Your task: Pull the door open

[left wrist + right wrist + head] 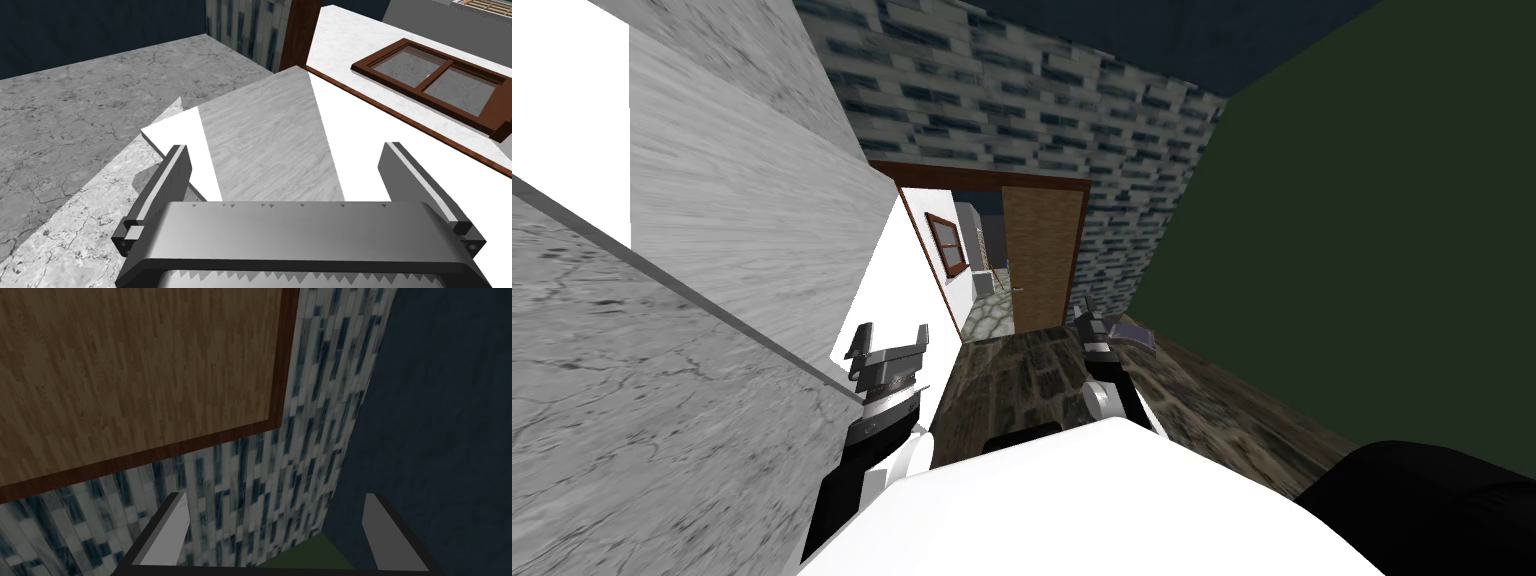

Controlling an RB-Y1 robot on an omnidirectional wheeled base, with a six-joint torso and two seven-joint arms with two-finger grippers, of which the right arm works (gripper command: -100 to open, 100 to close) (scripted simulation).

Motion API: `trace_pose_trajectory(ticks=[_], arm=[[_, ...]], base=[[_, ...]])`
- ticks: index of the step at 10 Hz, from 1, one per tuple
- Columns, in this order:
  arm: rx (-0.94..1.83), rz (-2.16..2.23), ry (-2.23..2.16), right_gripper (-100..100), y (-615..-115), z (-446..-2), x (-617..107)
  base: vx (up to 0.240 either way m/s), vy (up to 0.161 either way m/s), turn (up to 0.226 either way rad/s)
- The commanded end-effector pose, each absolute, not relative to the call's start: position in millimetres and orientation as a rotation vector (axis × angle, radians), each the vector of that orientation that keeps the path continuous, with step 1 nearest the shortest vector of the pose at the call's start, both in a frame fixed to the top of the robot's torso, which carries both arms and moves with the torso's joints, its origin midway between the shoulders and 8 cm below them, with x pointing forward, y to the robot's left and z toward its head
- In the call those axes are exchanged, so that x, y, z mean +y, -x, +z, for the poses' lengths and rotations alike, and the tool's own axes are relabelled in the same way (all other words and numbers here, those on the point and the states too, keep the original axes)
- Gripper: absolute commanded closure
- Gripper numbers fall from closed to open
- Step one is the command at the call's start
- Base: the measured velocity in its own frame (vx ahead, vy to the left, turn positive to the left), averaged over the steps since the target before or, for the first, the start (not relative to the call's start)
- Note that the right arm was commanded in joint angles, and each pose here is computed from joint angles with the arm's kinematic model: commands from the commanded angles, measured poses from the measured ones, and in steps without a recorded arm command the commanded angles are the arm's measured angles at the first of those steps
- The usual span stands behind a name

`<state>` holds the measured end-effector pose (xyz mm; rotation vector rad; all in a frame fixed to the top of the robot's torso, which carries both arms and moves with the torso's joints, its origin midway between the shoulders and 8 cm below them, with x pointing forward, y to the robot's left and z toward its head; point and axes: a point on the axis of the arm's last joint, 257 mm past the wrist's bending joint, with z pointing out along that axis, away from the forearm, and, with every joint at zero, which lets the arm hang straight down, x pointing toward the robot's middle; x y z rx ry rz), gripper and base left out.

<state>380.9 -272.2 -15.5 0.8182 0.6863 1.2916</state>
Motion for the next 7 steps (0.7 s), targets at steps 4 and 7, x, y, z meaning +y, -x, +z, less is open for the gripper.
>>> trace_pose_trajectory(ticks=[4, 7], arm=[[0.730, 1.263, -0.817, -100, -393.6, -38.0, -278.3], [0.768, 1.231, -0.820, -100, -405.7, -60.7, -286.9]], base=[[0.076, 0.006, 0.047], [0.093, 0.016, 0.063]])
